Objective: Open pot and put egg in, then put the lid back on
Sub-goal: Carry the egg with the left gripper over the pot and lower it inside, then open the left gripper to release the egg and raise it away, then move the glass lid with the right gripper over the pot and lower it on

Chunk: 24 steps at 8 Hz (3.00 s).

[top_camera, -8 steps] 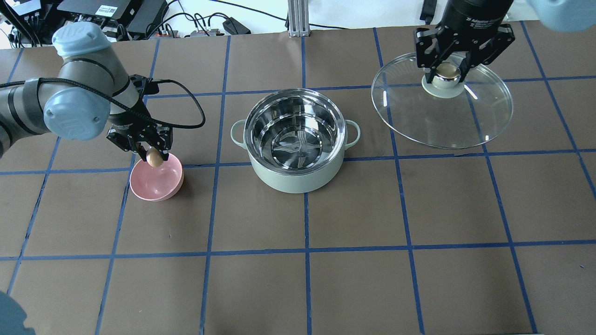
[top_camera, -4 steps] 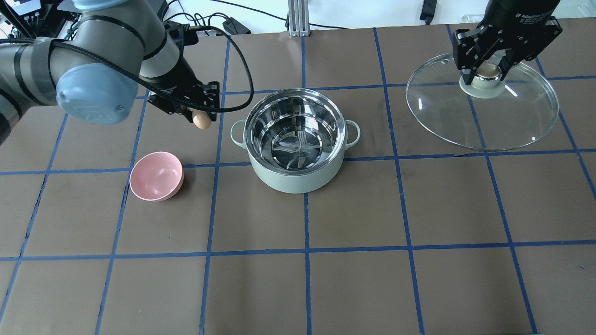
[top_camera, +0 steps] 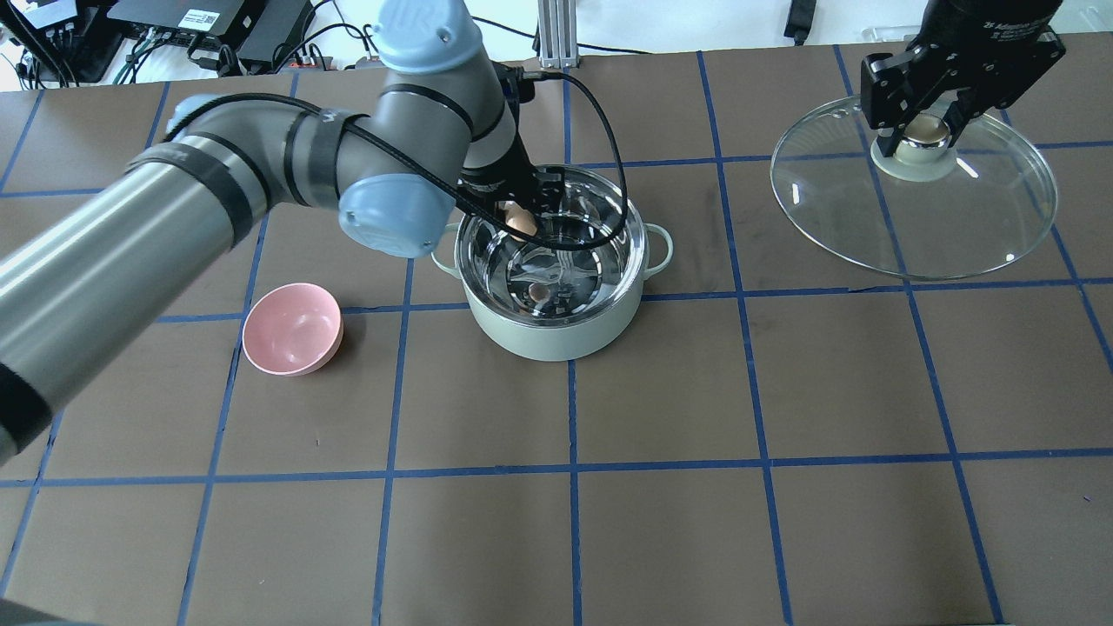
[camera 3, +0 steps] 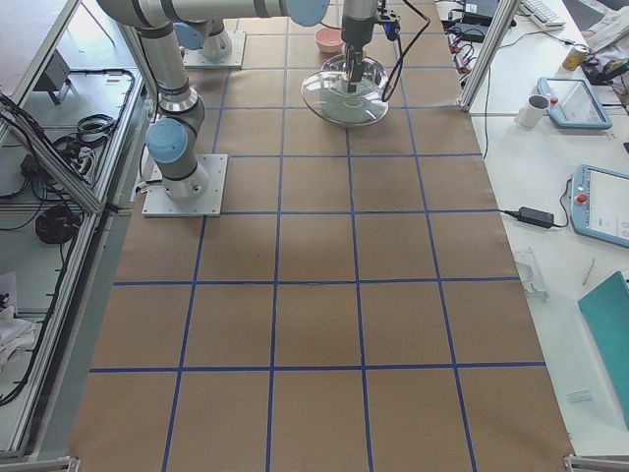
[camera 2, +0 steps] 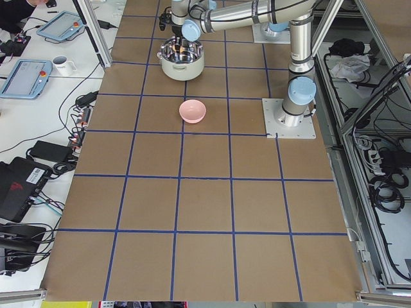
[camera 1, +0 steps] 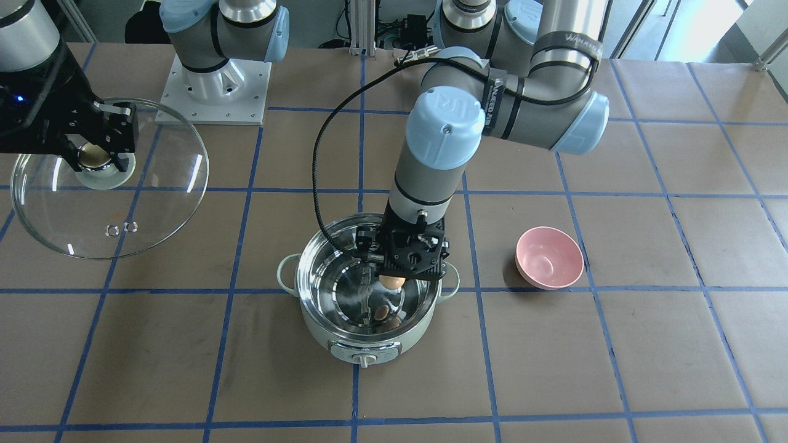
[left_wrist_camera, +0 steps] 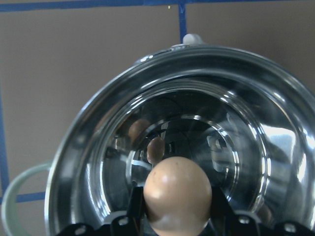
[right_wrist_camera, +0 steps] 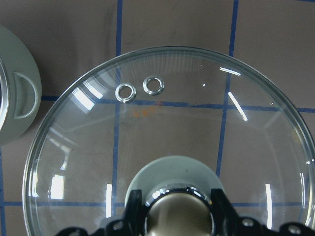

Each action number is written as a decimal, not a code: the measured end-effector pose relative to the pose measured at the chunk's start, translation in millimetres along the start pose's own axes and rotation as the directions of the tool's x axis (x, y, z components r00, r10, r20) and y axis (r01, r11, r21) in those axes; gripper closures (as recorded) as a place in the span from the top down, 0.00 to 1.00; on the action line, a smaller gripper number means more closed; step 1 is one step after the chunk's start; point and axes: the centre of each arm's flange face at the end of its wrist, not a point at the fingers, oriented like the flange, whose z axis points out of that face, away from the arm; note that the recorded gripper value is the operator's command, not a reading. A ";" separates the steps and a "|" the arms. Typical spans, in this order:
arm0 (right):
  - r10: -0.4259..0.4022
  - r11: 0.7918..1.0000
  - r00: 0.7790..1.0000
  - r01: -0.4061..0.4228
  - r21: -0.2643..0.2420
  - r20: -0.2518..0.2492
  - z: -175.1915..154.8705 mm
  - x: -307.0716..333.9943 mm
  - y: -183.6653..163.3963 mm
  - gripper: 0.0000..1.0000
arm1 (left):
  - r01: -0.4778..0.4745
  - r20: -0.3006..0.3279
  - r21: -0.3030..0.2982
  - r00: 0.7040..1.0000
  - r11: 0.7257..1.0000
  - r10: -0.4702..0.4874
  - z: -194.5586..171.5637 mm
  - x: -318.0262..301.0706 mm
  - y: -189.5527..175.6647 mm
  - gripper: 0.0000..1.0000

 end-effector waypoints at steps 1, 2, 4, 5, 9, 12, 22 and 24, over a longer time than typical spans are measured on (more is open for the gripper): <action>-0.002 1.000 1.000 0.002 0.000 0.001 0.0 1.7 -0.1 0.00 | -0.023 -0.002 -0.016 1.000 1.000 0.023 32.1 21.1 1.5 0.15; -0.002 1.000 1.000 0.002 0.001 0.002 -0.1 2.6 -0.1 0.00 | -0.048 -0.001 -0.032 0.999 0.998 0.048 54.6 31.5 3.2 0.22; -0.002 1.000 1.000 0.002 0.002 0.002 -0.7 3.0 0.4 0.00 | -0.077 0.006 -0.065 0.997 0.995 0.077 83.1 35.8 5.3 0.54; -0.002 1.000 1.000 0.002 0.003 0.001 -1.3 3.0 0.9 0.00 | -0.080 0.009 -0.075 0.997 0.994 0.081 90.2 35.6 6.0 1.00; -0.002 1.000 1.000 0.002 0.006 0.002 -2.0 2.9 1.4 0.00 | -0.076 0.006 -0.054 0.997 0.996 0.077 67.7 38.2 6.8 1.00; 0.002 1.000 1.000 -0.002 0.007 0.005 -2.3 1.8 2.0 0.00 | -0.052 0.022 -0.115 0.998 0.992 0.054 -41.6 27.0 32.8 1.00; 0.219 0.957 0.968 -0.238 0.168 0.121 35.4 -188.1 -45.9 0.00 | 0.062 0.137 -0.210 0.990 0.976 -0.034 -203.4 -135.3 75.9 1.00; 0.262 0.942 0.953 -0.287 0.175 0.151 61.2 -240.5 -52.7 0.00 | 0.062 0.138 -0.209 0.990 0.976 -0.033 -205.1 -137.8 77.7 1.00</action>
